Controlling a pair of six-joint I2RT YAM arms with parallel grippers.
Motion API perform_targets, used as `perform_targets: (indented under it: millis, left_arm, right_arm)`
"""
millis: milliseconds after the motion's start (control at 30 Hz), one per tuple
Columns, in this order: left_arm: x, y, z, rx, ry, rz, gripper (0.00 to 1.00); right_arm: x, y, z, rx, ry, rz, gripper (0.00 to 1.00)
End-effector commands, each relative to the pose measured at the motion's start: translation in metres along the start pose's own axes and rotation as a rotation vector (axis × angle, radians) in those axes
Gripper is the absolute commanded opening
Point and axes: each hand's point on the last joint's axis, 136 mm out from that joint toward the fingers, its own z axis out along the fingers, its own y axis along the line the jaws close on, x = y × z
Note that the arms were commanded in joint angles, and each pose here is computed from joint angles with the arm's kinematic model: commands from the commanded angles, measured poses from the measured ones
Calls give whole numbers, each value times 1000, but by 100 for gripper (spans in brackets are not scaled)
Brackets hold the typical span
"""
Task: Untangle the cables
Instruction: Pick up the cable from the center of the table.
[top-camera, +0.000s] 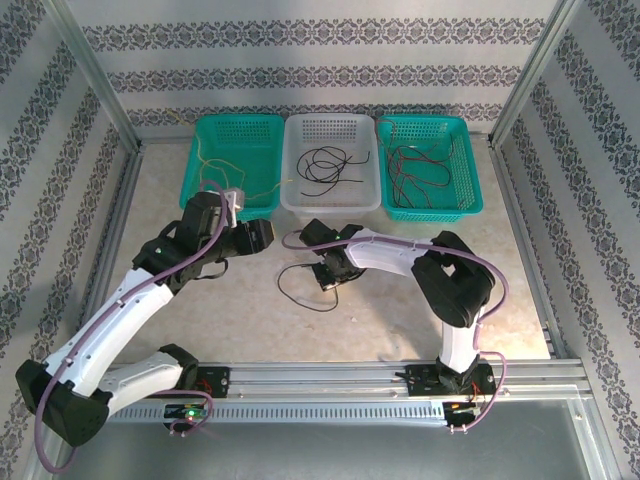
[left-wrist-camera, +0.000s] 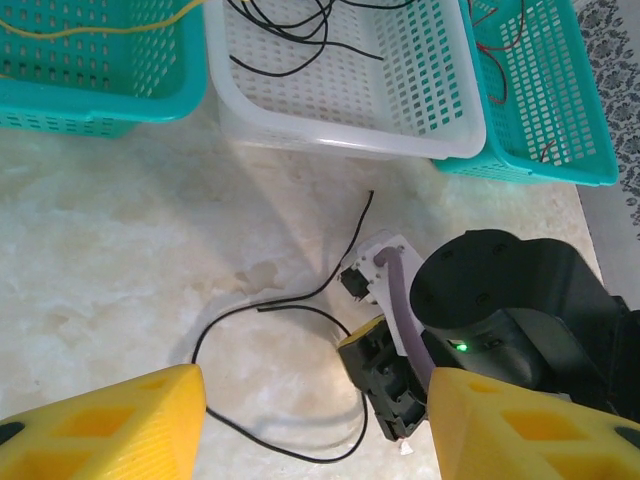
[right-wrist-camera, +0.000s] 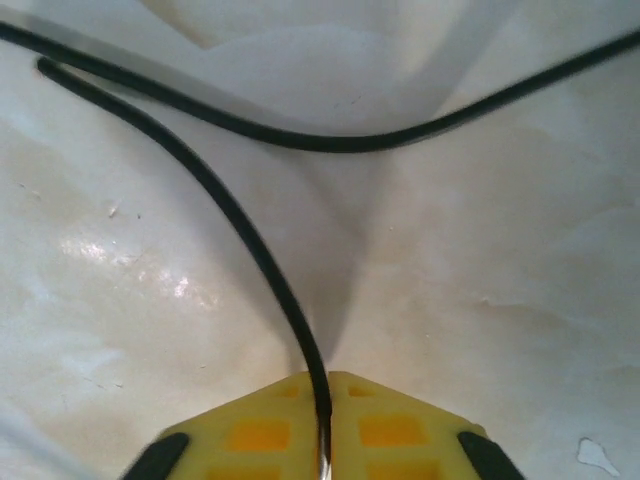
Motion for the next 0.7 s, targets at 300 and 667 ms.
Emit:
perform_targets:
  millis: [300, 667]
  left_arm:
    - [7, -34, 35, 188, 50, -123, 62]
    - [-8, -107, 22, 493, -15, -88, 67]
  right_arm:
    - [-38, -10, -145, -49, -397, 100, 0]
    - [-66, -33, -281, -137, -762, 271, 0]
